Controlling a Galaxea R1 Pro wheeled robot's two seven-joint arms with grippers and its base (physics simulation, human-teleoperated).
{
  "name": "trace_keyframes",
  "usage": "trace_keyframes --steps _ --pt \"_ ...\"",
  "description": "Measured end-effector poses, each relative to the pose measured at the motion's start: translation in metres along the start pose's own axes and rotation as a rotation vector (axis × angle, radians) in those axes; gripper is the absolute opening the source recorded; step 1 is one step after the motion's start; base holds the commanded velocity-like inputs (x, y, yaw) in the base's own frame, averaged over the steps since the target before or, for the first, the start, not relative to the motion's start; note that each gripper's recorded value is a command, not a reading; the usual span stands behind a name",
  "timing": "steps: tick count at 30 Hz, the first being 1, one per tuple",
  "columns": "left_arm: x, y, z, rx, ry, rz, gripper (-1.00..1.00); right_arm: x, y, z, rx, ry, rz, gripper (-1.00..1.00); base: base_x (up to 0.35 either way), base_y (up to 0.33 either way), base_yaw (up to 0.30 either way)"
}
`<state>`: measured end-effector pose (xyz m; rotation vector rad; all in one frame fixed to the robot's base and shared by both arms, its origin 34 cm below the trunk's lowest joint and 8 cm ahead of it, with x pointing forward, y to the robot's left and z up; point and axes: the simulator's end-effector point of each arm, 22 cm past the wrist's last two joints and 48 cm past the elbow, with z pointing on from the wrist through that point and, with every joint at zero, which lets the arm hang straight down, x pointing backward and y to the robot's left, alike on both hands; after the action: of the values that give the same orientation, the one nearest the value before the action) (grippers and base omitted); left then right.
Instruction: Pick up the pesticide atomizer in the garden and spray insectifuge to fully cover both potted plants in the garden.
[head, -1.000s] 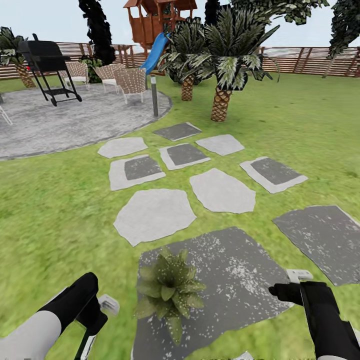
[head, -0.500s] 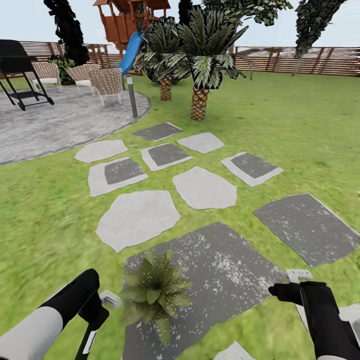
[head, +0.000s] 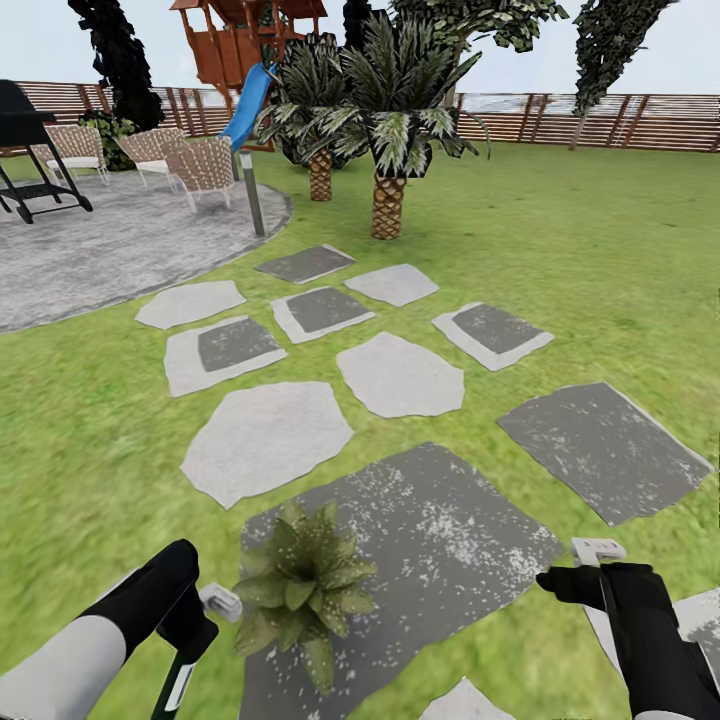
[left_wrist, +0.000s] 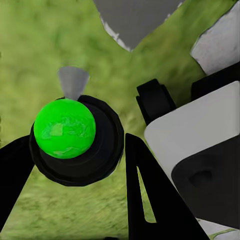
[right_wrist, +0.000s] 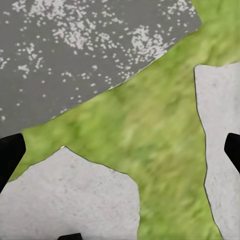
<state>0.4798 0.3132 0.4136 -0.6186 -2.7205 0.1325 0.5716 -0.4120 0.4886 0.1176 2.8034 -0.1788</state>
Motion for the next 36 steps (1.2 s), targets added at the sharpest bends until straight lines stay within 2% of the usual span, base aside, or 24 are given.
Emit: trace_keyframes --steps 10,22,26,36 --pt "0.001 -0.0002 0.001 0.0 0.002 0.0 -1.0 0.0 -0.0001 0.0 0.0 0.0 0.0 1.0 0.0 0.003 -0.175" --pt "0.003 -0.002 0.0028 0.007 0.004 -0.002 -1.0 0.0 0.0006 0.0002 -0.001 0.0 -0.001 1.0 -0.137 0.25 -0.014" --pt "0.0029 -0.0015 0.0028 0.004 0.004 -0.002 -1.0 0.0 0.0004 0.0001 -0.001 0.0 -0.001 1.0 -0.006 0.279 -0.229" --pt "0.0005 0.0001 0.0005 -0.003 0.003 0.004 -1.0 -0.0003 -0.0028 -0.0003 0.004 0.0 0.0 1.0 0.0 0.023 -0.272"
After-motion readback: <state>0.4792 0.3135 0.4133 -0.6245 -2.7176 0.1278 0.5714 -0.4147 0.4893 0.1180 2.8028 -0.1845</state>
